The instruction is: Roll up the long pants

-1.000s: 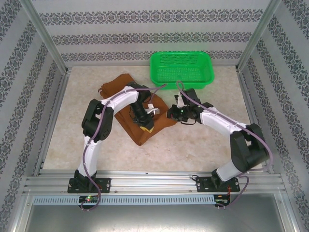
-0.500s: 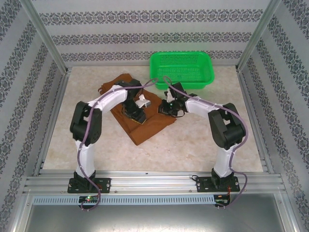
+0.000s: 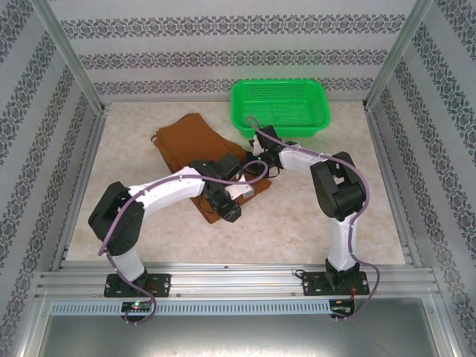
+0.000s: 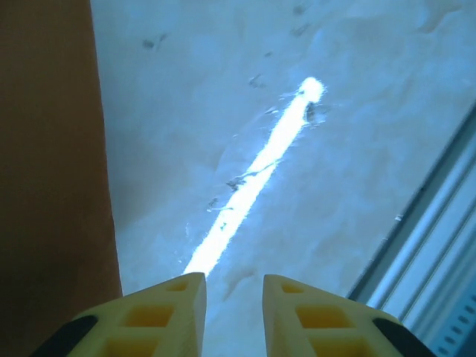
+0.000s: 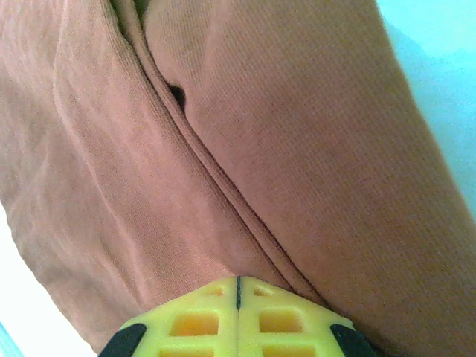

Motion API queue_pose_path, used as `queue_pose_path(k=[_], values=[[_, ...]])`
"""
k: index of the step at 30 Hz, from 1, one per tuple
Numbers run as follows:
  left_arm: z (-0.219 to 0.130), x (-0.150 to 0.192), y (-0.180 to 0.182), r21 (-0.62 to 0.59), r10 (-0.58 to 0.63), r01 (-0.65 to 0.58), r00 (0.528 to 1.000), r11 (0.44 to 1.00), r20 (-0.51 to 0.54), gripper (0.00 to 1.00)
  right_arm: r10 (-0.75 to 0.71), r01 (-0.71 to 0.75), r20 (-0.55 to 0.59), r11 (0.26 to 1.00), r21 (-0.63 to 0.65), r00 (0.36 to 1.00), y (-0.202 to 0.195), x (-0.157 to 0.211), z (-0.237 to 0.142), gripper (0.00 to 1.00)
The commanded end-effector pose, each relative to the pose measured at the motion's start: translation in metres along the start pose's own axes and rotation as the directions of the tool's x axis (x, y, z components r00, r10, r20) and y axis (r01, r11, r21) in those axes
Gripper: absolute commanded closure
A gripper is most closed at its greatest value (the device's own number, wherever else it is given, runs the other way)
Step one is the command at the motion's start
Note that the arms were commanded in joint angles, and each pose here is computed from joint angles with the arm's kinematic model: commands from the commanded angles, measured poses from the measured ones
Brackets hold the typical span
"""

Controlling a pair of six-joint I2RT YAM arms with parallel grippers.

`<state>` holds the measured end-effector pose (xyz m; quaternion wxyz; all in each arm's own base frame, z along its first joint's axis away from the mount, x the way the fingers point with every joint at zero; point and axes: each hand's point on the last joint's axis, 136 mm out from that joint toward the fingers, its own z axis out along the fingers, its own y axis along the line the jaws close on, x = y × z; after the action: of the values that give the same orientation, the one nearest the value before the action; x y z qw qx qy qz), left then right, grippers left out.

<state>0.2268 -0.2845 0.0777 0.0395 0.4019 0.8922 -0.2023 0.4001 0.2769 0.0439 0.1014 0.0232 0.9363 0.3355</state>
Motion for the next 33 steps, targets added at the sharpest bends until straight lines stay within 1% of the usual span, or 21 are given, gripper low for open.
queue_pose_path(k=[1,4,7,9,11,12,13,14,15,16,17,19,20,21,22,25,27,28,30,32,33], values=[[0.019,-0.019,0.036,-0.054,-0.121,0.125,0.990,0.991,0.077,0.79,0.015,-0.015,-0.026,1.000,0.002,1.000,-0.010,0.009,0.005,1.00],[0.031,-0.015,0.053,-0.063,-0.195,0.199,0.979,0.978,0.065,0.80,0.018,-0.018,-0.032,1.000,0.010,0.999,-0.015,0.014,0.003,1.00],[0.041,-0.010,0.049,-0.018,-0.219,0.220,0.974,0.975,0.055,0.80,0.029,-0.028,-0.035,0.999,0.025,0.999,-0.024,0.018,0.001,1.00],[0.040,-0.009,0.042,0.019,-0.228,0.227,0.971,0.974,0.066,0.80,0.037,-0.036,-0.039,0.999,0.034,0.999,-0.028,0.021,0.001,1.00],[0.035,-0.008,0.038,0.020,-0.231,0.230,0.971,0.973,0.066,0.81,0.046,-0.044,-0.034,0.998,0.043,0.998,-0.032,0.021,-0.002,1.00],[0.030,-0.007,0.034,0.009,-0.210,0.209,0.976,0.978,0.067,0.80,0.046,-0.045,-0.020,0.998,0.049,0.999,-0.033,0.020,-0.005,1.00],[0.025,-0.006,0.032,-0.030,-0.178,0.181,0.981,0.983,0.071,0.79,0.049,-0.049,-0.002,0.998,0.050,0.999,-0.034,0.017,-0.009,1.00],[0.020,-0.005,0.033,-0.097,-0.140,0.147,0.987,0.984,0.075,0.79,0.046,-0.047,0.017,0.998,0.047,0.999,-0.033,0.014,-0.015,1.00],[0.013,-0.004,0.038,-0.183,-0.114,0.127,0.991,0.975,0.076,0.81,0.042,-0.043,0.029,0.998,0.040,0.999,-0.032,0.011,-0.021,1.00],[0.009,-0.003,0.043,-0.239,-0.104,0.119,0.992,0.964,0.073,0.97,0.035,-0.037,0.032,0.999,0.037,0.999,-0.030,0.010,-0.025,1.00],[0.004,-0.003,0.053,-0.306,-0.116,0.133,0.991,0.943,0.073,1.00,0.032,-0.033,0.033,0.999,0.043,0.999,-0.030,0.009,-0.028,1.00],[0.000,-0.003,0.065,-0.377,-0.132,0.152,0.988,0.914,0.079,1.00,0.026,-0.028,0.044,0.999,0.045,0.999,-0.030,0.006,-0.032,1.00],[-0.002,-0.004,0.072,-0.417,-0.149,0.177,0.984,0.892,0.098,1.00,0.025,-0.027,0.045,0.999,0.042,0.999,-0.029,0.006,-0.032,1.00],[-0.002,-0.006,0.072,-0.416,-0.159,0.194,0.980,0.888,0.117,1.00,0.027,-0.028,0.041,0.999,0.041,0.999,-0.029,0.006,-0.031,1.00],[-0.002,-0.010,0.068,-0.386,-0.157,0.201,0.977,0.900,0.142,1.00,0.027,-0.029,0.037,0.999,0.039,0.999,-0.029,0.007,-0.029,1.00],[-0.006,-0.021,0.060,-0.322,-0.197,0.271,0.949,0.907,0.246,1.00,0.031,-0.032,0.032,0.999,0.037,0.999,-0.030,0.008,-0.027,1.00],[-0.014,-0.025,0.060,-0.320,-0.228,0.316,0.932,0.893,0.283,1.00,0.026,-0.028,0.036,0.999,0.044,0.999,-0.032,0.007,-0.029,1.00],[-0.017,-0.025,0.062,-0.336,-0.228,0.316,0.934,0.888,0.276,1.00,0.025,-0.026,0.035,0.999,0.046,0.999,-0.032,0.007,-0.029,1.00],[-0.023,-0.018,0.074,-0.425,-0.227,0.311,0.944,0.850,0.237,1.00,0.020,-0.022,0.038,0.999,0.044,0.999,-0.031,0.006,-0.030,1.00],[-0.025,-0.013,0.086,-0.493,-0.220,0.301,0.951,0.816,0.218,1.00,0.019,-0.021,0.039,0.999,0.042,0.999,-0.030,0.006,-0.030,1.00],[-0.023,-0.010,0.091,-0.505,-0.228,0.303,0.952,0.808,0.205,1.00,0.021,-0.023,0.037,0.999,0.041,0.999,-0.030,0.005,-0.030,1.00]])
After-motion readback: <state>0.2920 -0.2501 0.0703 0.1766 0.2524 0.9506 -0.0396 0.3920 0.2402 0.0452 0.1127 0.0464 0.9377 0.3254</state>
